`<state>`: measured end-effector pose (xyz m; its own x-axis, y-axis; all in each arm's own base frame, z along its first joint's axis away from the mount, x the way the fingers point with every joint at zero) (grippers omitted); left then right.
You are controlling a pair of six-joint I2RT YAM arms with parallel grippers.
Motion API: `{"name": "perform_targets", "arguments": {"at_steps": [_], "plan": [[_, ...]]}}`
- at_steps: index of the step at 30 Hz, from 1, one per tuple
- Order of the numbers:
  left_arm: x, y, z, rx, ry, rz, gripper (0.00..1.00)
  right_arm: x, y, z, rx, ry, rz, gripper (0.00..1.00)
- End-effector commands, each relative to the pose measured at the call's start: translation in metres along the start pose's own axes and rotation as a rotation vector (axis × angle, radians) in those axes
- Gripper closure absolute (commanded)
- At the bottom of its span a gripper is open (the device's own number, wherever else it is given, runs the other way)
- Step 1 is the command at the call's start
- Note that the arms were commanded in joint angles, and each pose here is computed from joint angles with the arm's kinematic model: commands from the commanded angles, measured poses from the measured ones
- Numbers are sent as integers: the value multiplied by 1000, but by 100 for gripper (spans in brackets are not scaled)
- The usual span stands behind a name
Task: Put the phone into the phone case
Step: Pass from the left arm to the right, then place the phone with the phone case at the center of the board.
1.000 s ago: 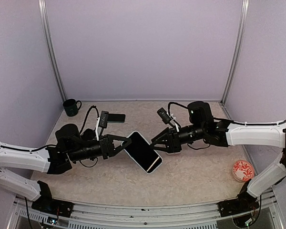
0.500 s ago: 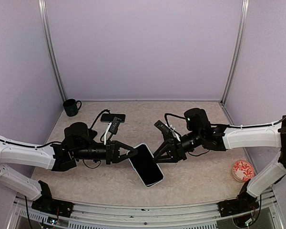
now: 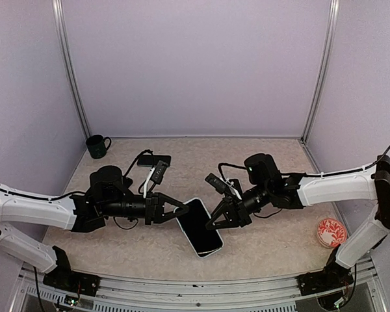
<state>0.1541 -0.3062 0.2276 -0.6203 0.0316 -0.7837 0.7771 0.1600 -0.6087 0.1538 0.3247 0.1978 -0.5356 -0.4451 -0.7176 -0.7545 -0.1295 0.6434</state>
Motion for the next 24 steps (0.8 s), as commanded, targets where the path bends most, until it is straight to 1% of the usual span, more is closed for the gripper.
{"name": "perform_targets", "arguments": {"at_steps": [1, 2, 3, 5, 7, 9, 10, 11, 16, 19, 24], "plan": [[-27, -12, 0, 46, -85, 58, 100, 3, 7, 6, -67, 19, -13, 100], [-27, -11, 0, 42, -87, 56, 98, 3, 8, 5, -72, 16, -15, 100], [-27, -10, -1, 35, -90, 53, 85, 2, 9, 5, -70, 11, -16, 100], [-29, -8, -3, 21, -101, 48, 65, 0, 9, 4, -57, -2, -13, 100], [-31, -7, -6, 7, -117, 47, 38, -4, 6, 3, -27, -18, 2, 100], [-35, -4, -12, -26, -144, 47, 14, -9, 2, 3, 9, -35, 19, 100], [-36, -3, -15, -45, -158, 47, 3, -11, -2, 3, 31, -44, 33, 100], [-38, -1, -18, -74, -174, 46, 1, -13, -4, 3, 45, -52, 46, 100], [-45, 13, -50, -249, -317, 25, 1, -27, -25, 2, 170, -118, 125, 100], [-44, 16, -69, -297, -382, 7, 1, -34, -39, 1, 227, -152, 181, 100], [-39, 19, -85, -344, -426, -15, 1, -40, -73, -1, 313, -188, 331, 100]]}}
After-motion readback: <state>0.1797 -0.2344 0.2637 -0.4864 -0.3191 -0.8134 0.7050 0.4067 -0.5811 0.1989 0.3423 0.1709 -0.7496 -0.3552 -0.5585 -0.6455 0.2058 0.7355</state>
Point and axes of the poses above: each gripper's point midway between its finger pads, its own z axis out along the fingers, its own y axis along the line the jaws close on, x = y × z, the point moved 6 cm from there along -z, back along the fingers, and after that the axes turned 2 degrees about z, right-handed, at the moved point
